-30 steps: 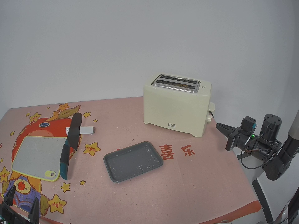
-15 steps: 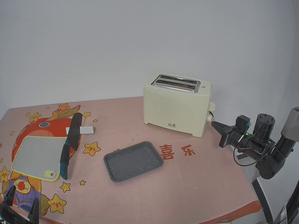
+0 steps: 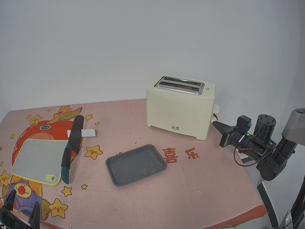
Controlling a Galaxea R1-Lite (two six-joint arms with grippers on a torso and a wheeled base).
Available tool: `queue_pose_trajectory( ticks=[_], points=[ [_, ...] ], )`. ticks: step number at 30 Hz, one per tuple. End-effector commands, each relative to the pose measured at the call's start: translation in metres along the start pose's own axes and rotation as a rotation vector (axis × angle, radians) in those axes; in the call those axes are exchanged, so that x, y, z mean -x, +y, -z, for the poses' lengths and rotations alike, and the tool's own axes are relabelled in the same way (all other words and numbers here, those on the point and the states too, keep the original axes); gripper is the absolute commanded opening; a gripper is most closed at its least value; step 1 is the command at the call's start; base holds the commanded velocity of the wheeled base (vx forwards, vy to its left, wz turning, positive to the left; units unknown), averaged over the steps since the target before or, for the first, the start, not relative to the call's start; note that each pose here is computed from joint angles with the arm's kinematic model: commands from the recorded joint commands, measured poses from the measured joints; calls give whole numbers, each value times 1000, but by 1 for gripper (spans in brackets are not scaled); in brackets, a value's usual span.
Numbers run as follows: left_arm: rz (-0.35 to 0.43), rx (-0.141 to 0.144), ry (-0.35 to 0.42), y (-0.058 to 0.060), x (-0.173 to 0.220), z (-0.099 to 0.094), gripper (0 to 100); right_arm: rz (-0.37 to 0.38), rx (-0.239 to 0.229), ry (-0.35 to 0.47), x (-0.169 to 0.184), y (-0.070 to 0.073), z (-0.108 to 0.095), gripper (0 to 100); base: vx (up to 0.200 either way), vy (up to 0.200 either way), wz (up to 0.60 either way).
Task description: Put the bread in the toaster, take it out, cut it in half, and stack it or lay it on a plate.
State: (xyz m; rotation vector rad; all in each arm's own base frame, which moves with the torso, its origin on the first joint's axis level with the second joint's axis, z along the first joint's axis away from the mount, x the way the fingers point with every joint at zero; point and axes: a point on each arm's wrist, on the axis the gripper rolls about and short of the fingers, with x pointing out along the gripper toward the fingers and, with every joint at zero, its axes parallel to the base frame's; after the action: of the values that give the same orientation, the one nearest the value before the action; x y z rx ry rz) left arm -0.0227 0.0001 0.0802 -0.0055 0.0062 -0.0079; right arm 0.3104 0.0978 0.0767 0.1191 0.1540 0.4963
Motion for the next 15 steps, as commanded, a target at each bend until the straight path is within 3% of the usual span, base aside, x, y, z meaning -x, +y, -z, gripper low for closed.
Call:
queue_pose_trajectory(
  ticks=[1, 15],
  points=[
    [0, 1, 9, 0, -1, 4, 100, 9, -2, -15, -4, -4, -2, 0, 0, 0, 0],
    [0, 1, 9, 0, -1, 4, 100, 50, -20, -2, -15, -9, 7, 0, 0, 0, 0]
  ],
)
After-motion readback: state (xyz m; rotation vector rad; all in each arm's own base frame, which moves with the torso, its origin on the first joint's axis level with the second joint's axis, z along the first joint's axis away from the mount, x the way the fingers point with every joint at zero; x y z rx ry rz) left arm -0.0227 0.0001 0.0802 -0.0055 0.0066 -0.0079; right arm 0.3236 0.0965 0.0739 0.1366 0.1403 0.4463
